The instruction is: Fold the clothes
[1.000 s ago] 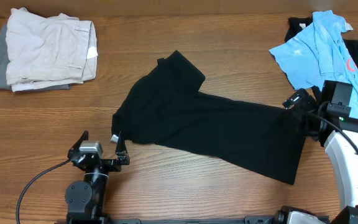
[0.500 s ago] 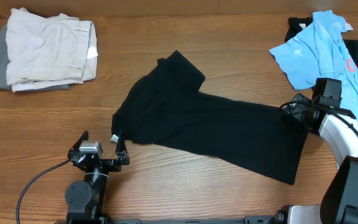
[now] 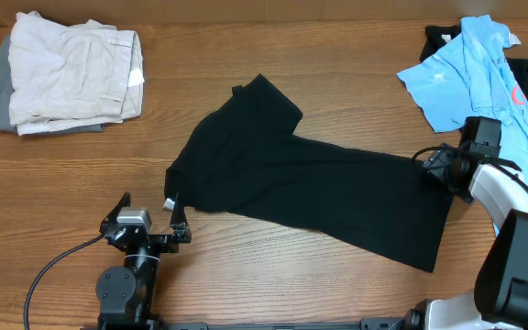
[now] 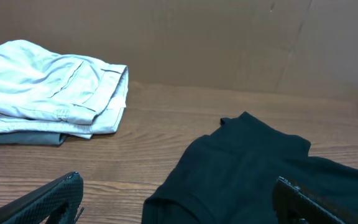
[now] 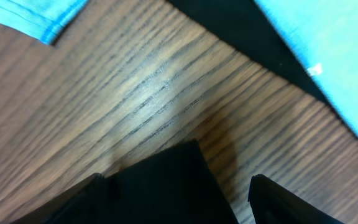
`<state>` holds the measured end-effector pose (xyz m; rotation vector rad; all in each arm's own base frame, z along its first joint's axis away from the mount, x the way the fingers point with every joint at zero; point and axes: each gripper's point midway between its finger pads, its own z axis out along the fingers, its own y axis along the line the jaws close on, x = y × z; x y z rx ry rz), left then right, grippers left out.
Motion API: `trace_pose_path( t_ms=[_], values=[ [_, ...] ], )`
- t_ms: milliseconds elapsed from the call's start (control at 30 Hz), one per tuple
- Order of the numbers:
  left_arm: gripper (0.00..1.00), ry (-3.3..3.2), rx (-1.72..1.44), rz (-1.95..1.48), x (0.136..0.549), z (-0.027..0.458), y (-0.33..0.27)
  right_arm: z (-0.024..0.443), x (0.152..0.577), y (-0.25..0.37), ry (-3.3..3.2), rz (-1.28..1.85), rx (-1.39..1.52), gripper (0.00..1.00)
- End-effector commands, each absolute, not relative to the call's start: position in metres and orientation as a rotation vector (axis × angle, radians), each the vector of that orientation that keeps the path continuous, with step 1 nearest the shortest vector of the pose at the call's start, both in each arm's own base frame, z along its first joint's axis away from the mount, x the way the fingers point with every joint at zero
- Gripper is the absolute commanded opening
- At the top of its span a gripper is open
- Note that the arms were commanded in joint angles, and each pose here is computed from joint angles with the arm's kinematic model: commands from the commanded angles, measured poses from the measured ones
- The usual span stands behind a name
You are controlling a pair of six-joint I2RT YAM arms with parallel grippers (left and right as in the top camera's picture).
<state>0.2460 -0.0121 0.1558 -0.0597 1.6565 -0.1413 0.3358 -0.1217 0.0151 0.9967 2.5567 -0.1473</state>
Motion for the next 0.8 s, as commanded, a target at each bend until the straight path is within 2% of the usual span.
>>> trace_pose_path(
  t_ms=[0,33,100,167,333,500,633,767],
  values=[
    [1.0,1.647,-0.056,-0.121,0.246,0.156,-0.01,0.009,0.341,-0.123,2.566,-0.138,0.999,0.75],
    [1.0,1.647,-0.056,-0.121,0.246,0.156,-0.01,0.007,0.341,-0.123,2.569,-0.139,1.0,0.74],
    [1.0,1.648,-0.056,-0.121,0.246,0.156,-0.01,0.006,0.342,-0.123,2.566,-0.139,0.999,0.62],
    [1.0,1.648,-0.056,-0.121,0.246,0.156,-0.01,0.007,0.343,-0.124,2.559,-0.137,0.997,0.45],
    [1.0,1.647,-0.056,-0.121,0.246,0.156,-0.01,0.012,0.348,-0.125,2.542,-0.135,0.992,0.21],
    [1.0,1.647,-0.056,-0.121,0.246,0.156,-0.01,0.036,0.357,-0.128,2.501,-0.126,0.992,0.17],
    [1.0,1.648,-0.056,-0.121,0.246,0.156,-0.01,0.054,0.359,-0.128,2.479,-0.122,0.989,0.22],
    [1.0,1.648,-0.056,-0.121,0.246,0.156,-0.01,0.054,0.355,-0.127,2.481,-0.115,1.022,0.22]
  ],
)
